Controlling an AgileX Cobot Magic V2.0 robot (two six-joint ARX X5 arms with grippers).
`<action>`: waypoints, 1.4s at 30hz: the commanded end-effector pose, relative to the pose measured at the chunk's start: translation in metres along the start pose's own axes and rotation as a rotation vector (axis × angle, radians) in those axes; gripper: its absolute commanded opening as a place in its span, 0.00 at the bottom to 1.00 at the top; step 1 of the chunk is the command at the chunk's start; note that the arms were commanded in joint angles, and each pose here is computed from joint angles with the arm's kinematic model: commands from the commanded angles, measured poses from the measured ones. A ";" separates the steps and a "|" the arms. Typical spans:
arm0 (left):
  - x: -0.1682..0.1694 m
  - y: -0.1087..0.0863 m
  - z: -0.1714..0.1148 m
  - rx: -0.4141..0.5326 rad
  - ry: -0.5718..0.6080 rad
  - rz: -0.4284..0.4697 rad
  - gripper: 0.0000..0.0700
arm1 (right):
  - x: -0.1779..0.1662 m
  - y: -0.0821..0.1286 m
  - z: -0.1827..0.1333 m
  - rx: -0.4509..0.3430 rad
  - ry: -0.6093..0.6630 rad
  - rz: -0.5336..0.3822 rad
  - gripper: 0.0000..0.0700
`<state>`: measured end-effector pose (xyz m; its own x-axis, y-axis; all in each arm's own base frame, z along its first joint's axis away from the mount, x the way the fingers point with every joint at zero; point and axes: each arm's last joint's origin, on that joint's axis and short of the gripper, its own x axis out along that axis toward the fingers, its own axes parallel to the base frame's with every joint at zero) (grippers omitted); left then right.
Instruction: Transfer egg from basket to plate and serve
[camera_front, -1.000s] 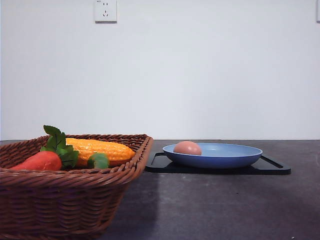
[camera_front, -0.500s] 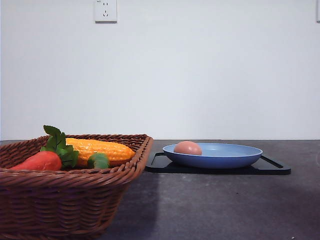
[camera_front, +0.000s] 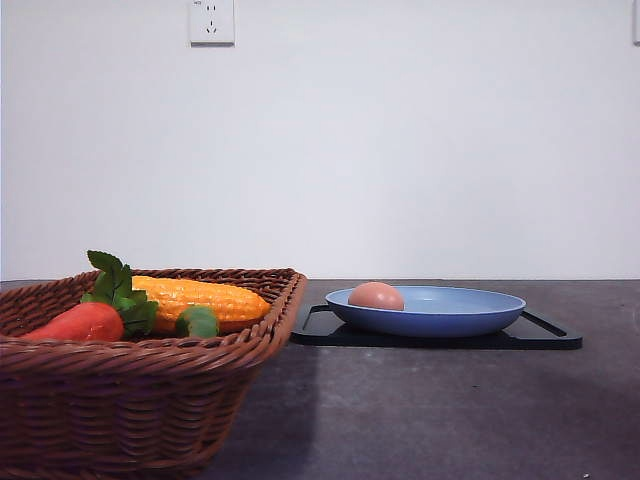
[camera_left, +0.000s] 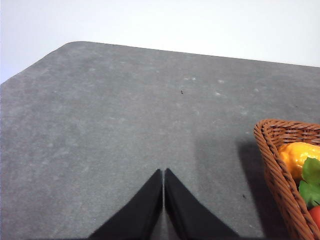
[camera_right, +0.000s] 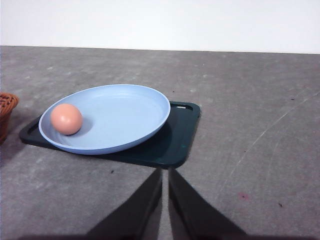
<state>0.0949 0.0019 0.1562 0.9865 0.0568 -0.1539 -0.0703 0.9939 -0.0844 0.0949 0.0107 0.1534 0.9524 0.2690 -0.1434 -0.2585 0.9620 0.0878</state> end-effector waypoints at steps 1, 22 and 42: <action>0.003 0.001 -0.009 -0.003 0.029 0.005 0.00 | 0.001 0.000 -0.002 0.013 0.005 0.003 0.00; 0.003 0.001 -0.009 -0.003 0.029 0.005 0.00 | 0.001 0.000 -0.002 0.013 0.005 0.003 0.00; 0.003 0.001 -0.009 -0.003 0.029 0.005 0.00 | 0.001 0.000 -0.002 0.013 0.005 0.003 0.00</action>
<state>0.0949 0.0019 0.1562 0.9865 0.0568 -0.1539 -0.0703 0.9939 -0.0844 0.0949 0.0108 0.1534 0.9518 0.2715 -0.1430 -0.2607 0.9612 0.0900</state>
